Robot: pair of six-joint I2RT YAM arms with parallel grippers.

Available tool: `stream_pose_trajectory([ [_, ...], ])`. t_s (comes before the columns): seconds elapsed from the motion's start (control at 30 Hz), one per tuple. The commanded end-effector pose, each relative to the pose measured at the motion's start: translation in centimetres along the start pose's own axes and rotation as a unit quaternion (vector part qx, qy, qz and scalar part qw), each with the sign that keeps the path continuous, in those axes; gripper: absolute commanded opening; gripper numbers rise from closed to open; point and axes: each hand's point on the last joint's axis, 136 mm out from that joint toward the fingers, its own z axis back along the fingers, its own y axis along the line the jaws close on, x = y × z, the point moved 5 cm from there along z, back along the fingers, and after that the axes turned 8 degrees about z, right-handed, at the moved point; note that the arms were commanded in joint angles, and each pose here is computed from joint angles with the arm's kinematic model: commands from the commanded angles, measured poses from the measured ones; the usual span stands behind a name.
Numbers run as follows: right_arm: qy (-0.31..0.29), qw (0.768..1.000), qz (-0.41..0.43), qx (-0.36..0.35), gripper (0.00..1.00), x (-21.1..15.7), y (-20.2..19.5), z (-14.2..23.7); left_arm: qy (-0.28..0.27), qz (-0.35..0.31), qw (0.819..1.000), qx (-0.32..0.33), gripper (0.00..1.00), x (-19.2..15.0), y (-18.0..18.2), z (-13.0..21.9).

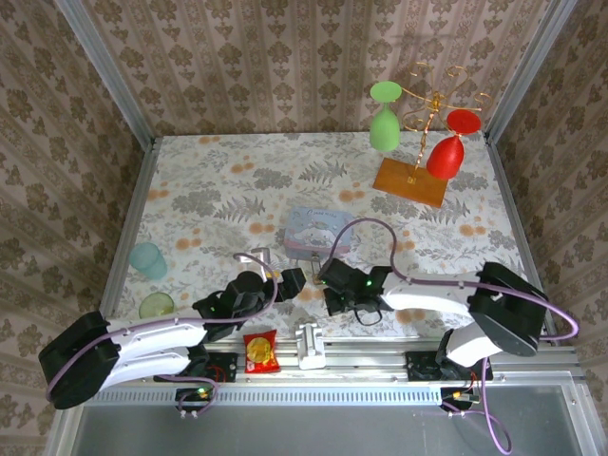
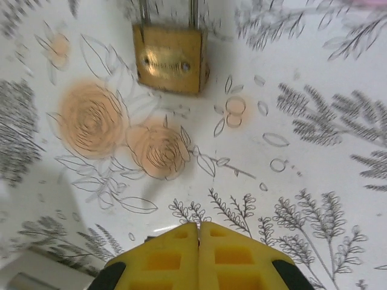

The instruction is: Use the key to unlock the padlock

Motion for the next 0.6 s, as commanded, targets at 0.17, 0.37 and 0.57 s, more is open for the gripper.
stream_pose_trajectory([
  [0.17,-0.119,0.989,-0.029,0.079,0.00,4.0,0.4,4.8,-0.031,0.130,0.988,-0.073,0.95,0.8,-2.7,-0.6],
  [0.37,-0.197,0.971,-0.081,0.111,0.00,6.1,-0.1,7.4,-0.057,0.227,0.964,-0.128,0.95,1.0,-4.5,-1.3],
  [0.57,-0.278,0.944,-0.100,0.145,0.00,7.7,-0.3,9.2,-0.083,0.305,0.932,-0.175,0.95,2.2,-6.0,-1.9],
])
